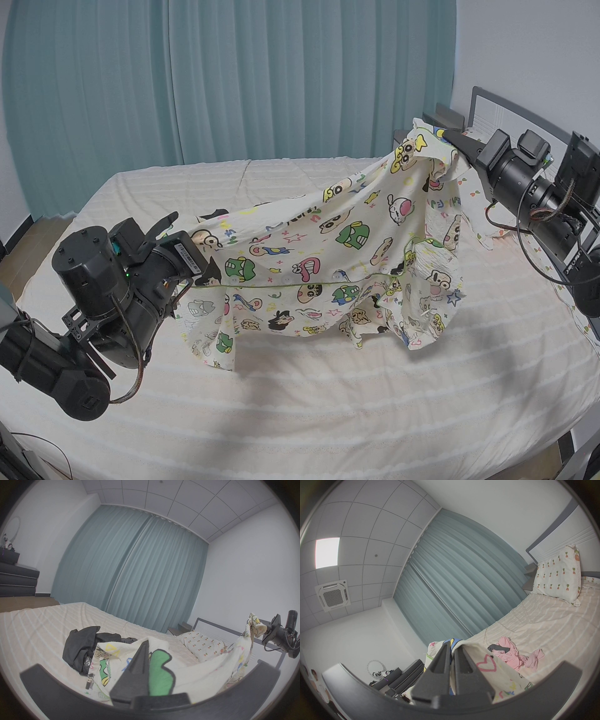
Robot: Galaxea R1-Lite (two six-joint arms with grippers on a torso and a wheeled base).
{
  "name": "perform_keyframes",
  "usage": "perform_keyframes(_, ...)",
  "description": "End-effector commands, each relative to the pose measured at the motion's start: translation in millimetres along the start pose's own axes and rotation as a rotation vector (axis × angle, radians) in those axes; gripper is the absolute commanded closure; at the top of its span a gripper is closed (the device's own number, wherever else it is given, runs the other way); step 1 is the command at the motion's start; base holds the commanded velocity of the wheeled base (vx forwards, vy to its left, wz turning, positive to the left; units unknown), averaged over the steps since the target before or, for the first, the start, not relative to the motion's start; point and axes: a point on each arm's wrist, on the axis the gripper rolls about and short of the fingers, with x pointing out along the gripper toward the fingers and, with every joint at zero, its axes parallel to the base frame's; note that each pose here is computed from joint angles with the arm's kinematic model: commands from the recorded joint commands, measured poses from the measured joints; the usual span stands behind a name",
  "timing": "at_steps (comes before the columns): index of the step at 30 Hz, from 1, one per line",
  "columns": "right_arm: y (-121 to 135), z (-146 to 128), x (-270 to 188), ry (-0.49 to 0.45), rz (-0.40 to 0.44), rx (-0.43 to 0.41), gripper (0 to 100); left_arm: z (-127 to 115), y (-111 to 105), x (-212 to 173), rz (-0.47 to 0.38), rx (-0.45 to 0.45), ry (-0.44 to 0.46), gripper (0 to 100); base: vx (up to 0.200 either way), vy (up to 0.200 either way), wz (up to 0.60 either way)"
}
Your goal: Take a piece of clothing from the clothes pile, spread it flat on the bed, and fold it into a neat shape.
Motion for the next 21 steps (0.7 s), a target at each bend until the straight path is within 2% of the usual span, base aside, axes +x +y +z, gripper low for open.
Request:
perform_keyframes(1,10,5,-12,-0.01,0.026,0.003,100,-2,1,-6,-0.003,-0.003,0.014,100,-0.2,0.0,0.0)
perform_keyframes(8,8,1,-19,0.008,0.015,0.007,100,-3,1,-12,-0.006,-0.011,0.024,100,-0.2,0.0,0.0)
perform_keyframes(15,19,3,-32,0.006,0.044,0.014,100,0,3,-19,-0.008,-0.019,0.023,100,-0.2,0.0,0.0)
perform_keyframes(21,25,3,-40,0.022,0.074,0.046,100,5,2,-29,-0.027,-0.071,0.017,100,0.0,0.0,0.0)
